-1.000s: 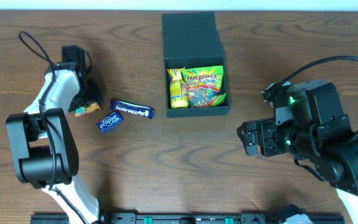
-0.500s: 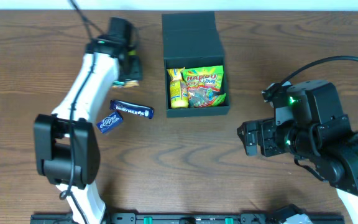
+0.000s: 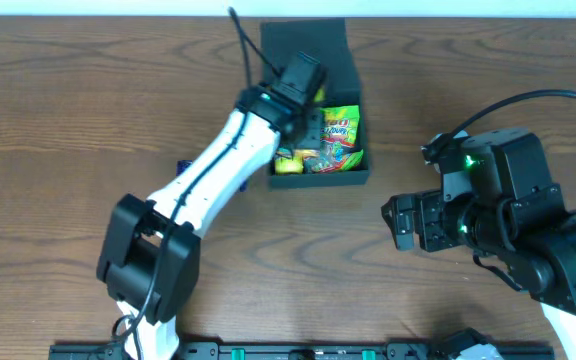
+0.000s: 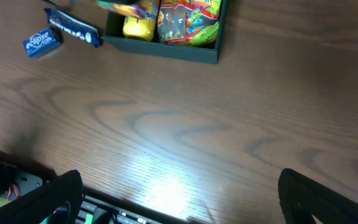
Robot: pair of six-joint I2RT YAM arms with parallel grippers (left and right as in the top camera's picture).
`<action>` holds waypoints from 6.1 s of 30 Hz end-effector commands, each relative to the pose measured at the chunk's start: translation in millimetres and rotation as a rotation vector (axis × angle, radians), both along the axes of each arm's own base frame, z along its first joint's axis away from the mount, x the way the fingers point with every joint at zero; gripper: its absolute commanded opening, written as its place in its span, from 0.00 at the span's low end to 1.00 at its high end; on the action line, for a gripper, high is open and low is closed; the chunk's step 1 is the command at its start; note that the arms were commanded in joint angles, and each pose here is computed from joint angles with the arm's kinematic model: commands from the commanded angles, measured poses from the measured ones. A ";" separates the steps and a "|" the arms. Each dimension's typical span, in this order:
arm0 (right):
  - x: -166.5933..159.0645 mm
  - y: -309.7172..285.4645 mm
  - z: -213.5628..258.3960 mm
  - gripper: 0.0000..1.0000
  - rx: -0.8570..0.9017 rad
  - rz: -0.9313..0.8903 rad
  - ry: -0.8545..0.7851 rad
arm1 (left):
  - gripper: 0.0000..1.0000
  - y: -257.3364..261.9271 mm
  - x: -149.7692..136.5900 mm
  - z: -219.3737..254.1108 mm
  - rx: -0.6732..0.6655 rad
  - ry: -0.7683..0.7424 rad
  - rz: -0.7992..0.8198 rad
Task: Pack container
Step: 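Carry the Pretz box over the black box and lower it in, then push the Pretz box down into the box and open the left gripper, then withdraw the left gripper and grasp the purple Dairy Milk bar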
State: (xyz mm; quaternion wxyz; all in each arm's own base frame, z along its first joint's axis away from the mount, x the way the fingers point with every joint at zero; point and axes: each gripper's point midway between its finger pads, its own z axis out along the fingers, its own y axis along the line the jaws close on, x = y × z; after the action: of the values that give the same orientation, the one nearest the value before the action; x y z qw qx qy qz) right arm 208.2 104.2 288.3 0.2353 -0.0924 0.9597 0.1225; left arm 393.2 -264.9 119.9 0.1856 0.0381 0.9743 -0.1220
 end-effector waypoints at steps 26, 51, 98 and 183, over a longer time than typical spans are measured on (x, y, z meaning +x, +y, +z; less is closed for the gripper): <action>1.1 -1.6 3.4 0.99 0.002 0.000 -0.011 | 0.63 -65.8 13.3 -29.0 -0.087 -0.077 0.160; 1.1 -1.6 3.4 0.99 0.002 0.000 -0.011 | 0.86 -77.1 14.2 -28.0 -0.130 -0.066 0.100; 1.1 -1.6 3.4 0.99 0.002 0.000 -0.011 | 0.06 -74.8 -1.9 -58.0 -0.161 0.083 -0.200; 1.1 -1.6 3.4 0.99 0.002 0.000 -0.011 | 0.70 185.5 -32.1 -107.1 -0.152 0.230 1.134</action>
State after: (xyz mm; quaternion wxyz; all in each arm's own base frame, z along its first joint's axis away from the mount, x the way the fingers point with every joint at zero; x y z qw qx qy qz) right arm 208.1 104.6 288.4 0.2350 -0.0927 0.9597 0.1235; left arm 366.5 -81.2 21.9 0.1243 -0.5104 0.8466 -0.0852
